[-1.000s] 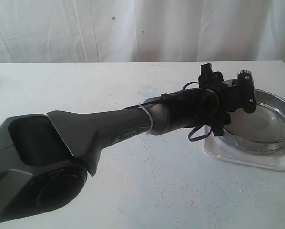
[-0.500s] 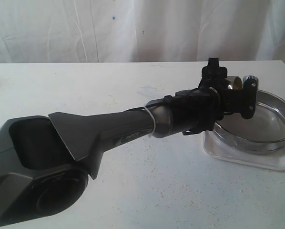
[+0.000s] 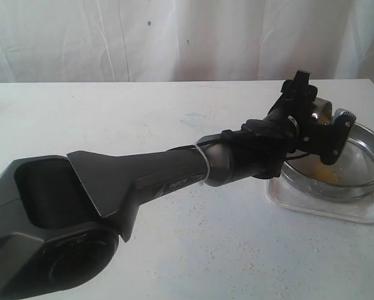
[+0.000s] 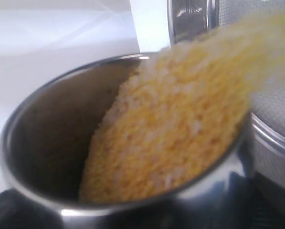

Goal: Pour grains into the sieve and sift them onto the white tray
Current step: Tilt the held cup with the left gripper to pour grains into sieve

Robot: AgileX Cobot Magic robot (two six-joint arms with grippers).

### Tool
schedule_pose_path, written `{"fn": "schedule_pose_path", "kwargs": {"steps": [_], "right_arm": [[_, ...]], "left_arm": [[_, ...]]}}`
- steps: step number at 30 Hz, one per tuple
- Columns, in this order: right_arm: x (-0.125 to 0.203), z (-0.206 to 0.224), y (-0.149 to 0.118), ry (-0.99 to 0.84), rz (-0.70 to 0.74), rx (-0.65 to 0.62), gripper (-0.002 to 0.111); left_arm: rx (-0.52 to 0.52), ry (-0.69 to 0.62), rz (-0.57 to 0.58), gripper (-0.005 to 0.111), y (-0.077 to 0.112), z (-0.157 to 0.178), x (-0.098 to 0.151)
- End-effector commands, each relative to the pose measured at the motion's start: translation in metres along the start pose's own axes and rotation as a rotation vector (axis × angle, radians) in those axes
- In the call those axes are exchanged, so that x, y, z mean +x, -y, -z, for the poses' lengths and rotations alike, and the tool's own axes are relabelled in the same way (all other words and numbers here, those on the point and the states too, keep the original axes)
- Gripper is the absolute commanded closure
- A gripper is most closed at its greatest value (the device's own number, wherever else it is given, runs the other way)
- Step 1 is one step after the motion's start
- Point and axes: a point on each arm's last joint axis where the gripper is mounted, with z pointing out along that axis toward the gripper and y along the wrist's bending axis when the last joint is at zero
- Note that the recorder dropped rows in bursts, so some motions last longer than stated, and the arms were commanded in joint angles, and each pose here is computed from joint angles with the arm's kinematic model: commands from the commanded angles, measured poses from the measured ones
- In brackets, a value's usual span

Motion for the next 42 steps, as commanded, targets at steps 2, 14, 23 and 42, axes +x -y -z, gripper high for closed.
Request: {"fn": "schedule_pose_path", "kwargs": {"steps": [2, 14, 23, 42], "right_arm": [[0.000, 0.000, 0.001, 0.005, 0.007, 0.006, 0.108], [0.000, 0.000, 0.000, 0.005, 0.007, 0.005, 0.108], [0.000, 0.000, 0.000, 0.005, 0.007, 0.005, 0.108], [0.000, 0.000, 0.000, 0.005, 0.007, 0.005, 0.108]], "left_arm": [[-0.085, 0.009, -0.141, 0.107, -0.015, 0.002, 0.000], [-0.071, 0.002, -0.380, 0.107, 0.002, -0.005, -0.001], [-0.063, -0.046, -0.628, 0.107, 0.004, -0.006, 0.003], [-0.050, -0.075, -0.821, 0.107, 0.002, -0.010, 0.014]]}}
